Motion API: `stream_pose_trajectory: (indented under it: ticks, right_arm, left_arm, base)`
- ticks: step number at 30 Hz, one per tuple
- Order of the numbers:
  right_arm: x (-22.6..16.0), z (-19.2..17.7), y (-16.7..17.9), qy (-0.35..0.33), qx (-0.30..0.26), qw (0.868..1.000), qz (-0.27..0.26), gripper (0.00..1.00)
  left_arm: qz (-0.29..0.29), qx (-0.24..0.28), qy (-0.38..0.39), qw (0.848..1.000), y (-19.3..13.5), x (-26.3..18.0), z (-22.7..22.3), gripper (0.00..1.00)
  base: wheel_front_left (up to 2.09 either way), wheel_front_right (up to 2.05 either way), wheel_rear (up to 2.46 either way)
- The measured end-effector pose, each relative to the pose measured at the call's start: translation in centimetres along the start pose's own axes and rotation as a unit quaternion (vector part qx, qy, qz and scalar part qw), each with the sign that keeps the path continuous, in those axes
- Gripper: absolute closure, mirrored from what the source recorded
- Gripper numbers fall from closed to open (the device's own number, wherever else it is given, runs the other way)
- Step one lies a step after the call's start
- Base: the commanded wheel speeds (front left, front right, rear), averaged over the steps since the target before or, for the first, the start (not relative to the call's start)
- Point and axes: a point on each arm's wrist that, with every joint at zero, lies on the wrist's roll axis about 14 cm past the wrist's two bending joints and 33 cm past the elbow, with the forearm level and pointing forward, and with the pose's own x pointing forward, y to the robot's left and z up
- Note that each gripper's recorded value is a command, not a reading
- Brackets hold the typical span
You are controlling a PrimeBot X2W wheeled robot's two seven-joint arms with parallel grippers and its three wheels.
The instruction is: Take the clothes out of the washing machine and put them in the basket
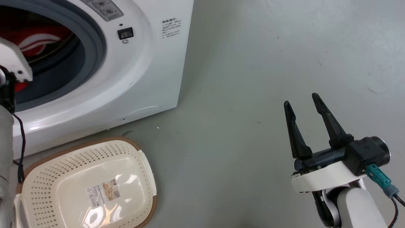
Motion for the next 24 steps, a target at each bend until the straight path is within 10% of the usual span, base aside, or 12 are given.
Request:
stream_pose_trajectory:
  ticks: [24]
  right_arm:
    - [-4.1,6.0,2.1,-0.064,0.017,0.997,0.029,0.00]
  left_arm:
    - [0.024,-0.016,-0.194,0.981,1.6,-14.4,9.7,1.00]
  base:
    - [0.00,0.00,0.00]
